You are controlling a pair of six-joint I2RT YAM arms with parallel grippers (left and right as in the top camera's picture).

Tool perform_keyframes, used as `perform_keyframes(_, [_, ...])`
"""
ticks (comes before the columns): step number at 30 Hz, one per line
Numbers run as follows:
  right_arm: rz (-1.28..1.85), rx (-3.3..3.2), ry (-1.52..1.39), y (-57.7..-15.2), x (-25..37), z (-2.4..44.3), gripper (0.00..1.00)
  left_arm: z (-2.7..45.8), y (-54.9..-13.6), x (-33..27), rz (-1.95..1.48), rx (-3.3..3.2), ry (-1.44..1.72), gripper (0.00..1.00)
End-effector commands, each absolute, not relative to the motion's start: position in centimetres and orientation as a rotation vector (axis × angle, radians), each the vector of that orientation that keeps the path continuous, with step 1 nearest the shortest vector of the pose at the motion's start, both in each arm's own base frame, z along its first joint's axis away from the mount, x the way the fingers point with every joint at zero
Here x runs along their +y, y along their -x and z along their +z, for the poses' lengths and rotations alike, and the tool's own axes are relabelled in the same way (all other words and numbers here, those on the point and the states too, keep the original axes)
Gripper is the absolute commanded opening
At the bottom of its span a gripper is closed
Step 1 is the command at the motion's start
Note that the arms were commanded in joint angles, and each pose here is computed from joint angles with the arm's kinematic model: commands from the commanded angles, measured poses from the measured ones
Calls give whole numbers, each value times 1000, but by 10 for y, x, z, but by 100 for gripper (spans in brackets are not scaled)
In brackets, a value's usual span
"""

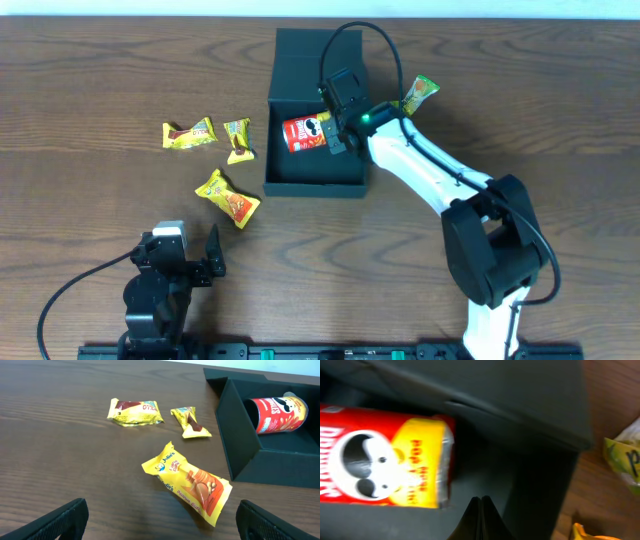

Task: Pack container
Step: 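Lower the can into the box and open the right gripper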

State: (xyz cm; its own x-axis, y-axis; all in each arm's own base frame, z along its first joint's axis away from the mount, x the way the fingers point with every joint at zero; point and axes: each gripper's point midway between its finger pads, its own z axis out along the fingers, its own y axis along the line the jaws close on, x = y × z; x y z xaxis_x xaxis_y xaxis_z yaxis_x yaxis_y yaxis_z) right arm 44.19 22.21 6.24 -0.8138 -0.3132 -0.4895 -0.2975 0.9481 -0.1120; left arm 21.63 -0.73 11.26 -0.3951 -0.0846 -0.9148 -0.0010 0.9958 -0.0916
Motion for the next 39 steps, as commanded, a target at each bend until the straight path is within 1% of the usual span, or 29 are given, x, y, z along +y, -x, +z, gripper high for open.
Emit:
perform_keyframes(1, [-76, 2593, 388, -450, 215, 53, 1, 105, -216, -6, -88, 1988, 70, 95])
perform_keyframes(8, [96, 2617, 394, -448, 238, 40, 1, 105, -216, -6, -88, 1988, 70, 95])
perform_keyframes(18, [231, 2623, 439, -434, 269, 40, 1, 105, -216, -6, -88, 1988, 70, 95])
perform_keyframes(25, [250, 2605, 485, -426, 286, 42, 1, 105, -216, -6, -88, 1988, 70, 95])
perform_keyframes(29, [267, 2602, 445, -426, 291, 43, 1, 105, -216, -6, -88, 1988, 70, 96])
perform_keyframes(33, [127, 2659, 326, -422, 267, 36, 1, 105, -216, -6, -88, 1988, 70, 95])
perform_keyframes(36, [53, 2713, 327, -413, 255, 33, 1, 105, -216, -6, -88, 1988, 70, 95])
perform_keyframes(39, [54, 2749, 343, -406, 255, 37, 1, 105, -216, -6, -88, 1988, 70, 95])
